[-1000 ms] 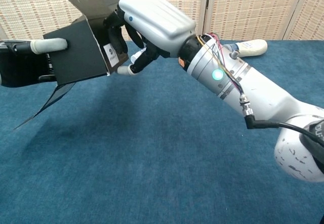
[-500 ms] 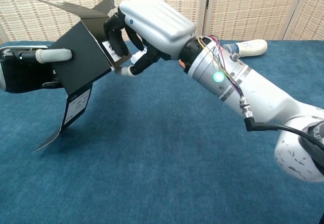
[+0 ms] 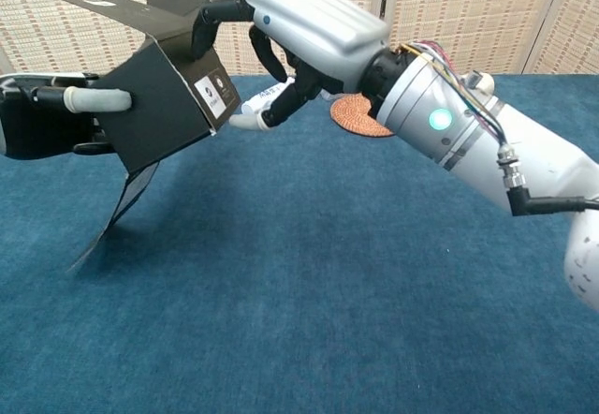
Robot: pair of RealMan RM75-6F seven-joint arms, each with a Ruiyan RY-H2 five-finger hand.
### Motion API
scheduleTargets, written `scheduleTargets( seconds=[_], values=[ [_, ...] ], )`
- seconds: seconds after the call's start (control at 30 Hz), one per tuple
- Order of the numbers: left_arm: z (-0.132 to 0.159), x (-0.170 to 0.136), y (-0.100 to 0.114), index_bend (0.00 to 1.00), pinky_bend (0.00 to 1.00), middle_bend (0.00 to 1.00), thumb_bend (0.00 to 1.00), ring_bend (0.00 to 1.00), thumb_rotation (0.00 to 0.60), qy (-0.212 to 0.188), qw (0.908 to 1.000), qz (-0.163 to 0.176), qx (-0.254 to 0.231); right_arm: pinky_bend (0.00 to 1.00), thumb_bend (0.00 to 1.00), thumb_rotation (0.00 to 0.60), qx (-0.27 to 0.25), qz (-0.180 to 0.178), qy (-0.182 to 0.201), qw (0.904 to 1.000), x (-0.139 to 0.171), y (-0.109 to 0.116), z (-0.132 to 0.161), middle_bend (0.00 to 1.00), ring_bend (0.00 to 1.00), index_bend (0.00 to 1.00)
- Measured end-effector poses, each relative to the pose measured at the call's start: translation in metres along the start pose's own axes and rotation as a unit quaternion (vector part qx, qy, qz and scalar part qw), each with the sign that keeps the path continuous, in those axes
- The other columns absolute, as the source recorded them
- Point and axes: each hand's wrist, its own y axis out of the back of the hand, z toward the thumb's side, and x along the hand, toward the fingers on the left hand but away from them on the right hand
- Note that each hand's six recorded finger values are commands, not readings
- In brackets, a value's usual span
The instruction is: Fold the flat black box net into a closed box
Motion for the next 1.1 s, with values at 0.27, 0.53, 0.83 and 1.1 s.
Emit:
scheduleTargets(
  seconds=[0.27,0.53,0.83,1.1],
  values=[
    [-0.001,0.001,-0.004,0.25,0.89,0.27,0.09,0.62,0.600,0.006,0.9989,-0.004,0.046,1.00,0.16,0.600,0.000,0.000,0.003,1.0000,-0.004,0.007,0.002,0.23,0.74,0.10],
    [-0.002,0.003,-0.008,0.25,0.89,0.27,0.09,0.62,0.600,0.011,0.9974,-0.006,0.071,1.00,0.16,0.600,0.016,0.011,0.012,0.9997,-0.012,0.002,0.008,0.23,0.74,0.10],
    [-0.009,0.007,-0.013,0.25,0.89,0.26,0.09,0.62,0.600,0.018,0.9967,-0.007,0.079,1.00,0.16,0.600,0.045,0.035,0.027,0.9980,-0.013,-0.017,0.012,0.23,0.74,0.10],
    [-0.023,0.008,-0.015,0.25,0.89,0.26,0.09,0.62,0.600,0.022,0.9940,-0.009,0.106,1.00,0.16,0.600,0.070,0.060,0.038,0.9950,-0.007,-0.037,0.008,0.23,0.74,0.10]
  ],
)
